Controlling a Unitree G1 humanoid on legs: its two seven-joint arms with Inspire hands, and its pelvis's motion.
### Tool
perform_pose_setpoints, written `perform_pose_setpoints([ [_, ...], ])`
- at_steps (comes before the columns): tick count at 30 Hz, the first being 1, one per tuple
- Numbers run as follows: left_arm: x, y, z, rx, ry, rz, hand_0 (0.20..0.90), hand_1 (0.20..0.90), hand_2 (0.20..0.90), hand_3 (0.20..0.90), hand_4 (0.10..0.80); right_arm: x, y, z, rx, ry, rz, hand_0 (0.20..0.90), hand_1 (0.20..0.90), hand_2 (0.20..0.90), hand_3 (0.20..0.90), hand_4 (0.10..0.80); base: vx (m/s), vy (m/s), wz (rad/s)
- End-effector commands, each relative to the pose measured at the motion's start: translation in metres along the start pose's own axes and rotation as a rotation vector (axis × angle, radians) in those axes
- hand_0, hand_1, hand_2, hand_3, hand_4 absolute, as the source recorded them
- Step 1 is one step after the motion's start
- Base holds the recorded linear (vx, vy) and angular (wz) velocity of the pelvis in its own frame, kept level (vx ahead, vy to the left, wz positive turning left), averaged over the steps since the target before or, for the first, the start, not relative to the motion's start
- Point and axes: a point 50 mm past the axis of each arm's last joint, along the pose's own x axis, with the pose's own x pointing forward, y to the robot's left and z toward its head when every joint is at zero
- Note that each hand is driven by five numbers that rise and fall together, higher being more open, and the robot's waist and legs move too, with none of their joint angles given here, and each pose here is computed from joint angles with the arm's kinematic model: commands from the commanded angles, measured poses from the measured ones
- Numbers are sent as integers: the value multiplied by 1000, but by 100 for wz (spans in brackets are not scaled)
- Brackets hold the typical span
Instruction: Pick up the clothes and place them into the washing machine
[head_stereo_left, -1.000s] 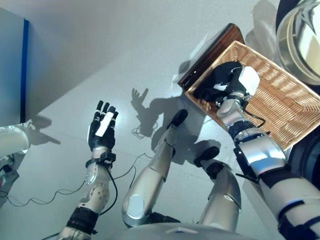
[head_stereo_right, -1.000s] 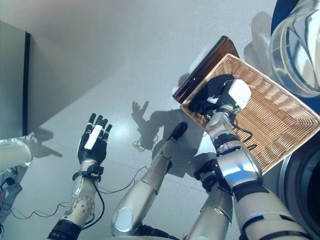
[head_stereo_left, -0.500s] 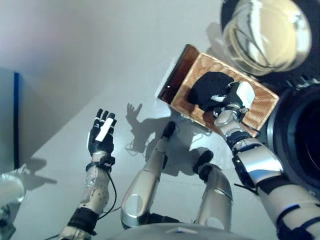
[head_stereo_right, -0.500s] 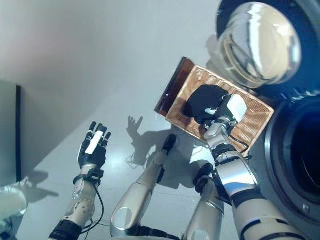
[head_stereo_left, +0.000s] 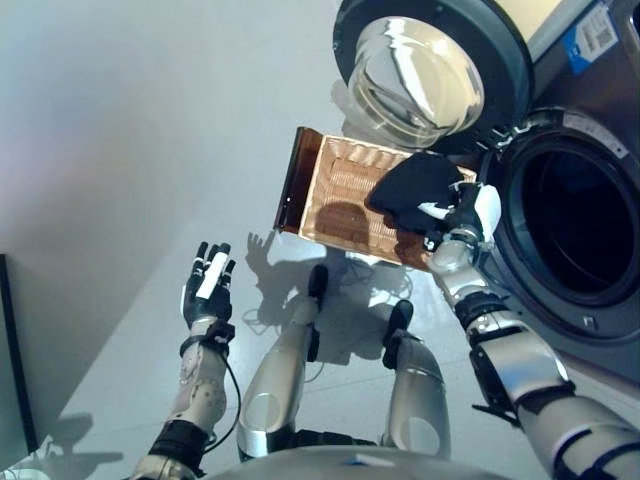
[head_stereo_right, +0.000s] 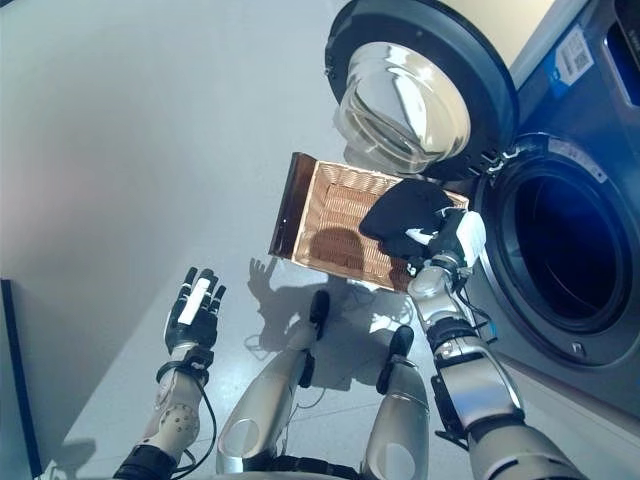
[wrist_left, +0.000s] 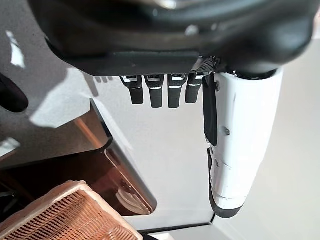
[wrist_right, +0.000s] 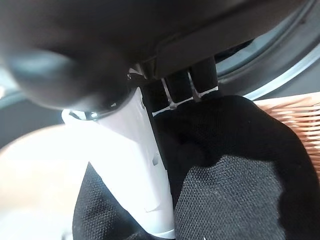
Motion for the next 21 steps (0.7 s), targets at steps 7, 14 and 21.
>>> perform_pose_setpoints([
  [7,-5,18,1,15,-51,66,900,900,900,900,800,-1,-25,15,193,-139,-134,200,200,200,200,300,110,24,-22],
  [14,-8,20,-7,27,-20,79,900,900,900,900,800,-4,-33,-3,423,7,-228,200,200,200,200,300,52,14,-24],
  [21,-10,12,-9,26,-17,44,900,900,900,900,800,3,-50,2,552,21,-341,200,200,200,200,300,-9,-6,-11],
])
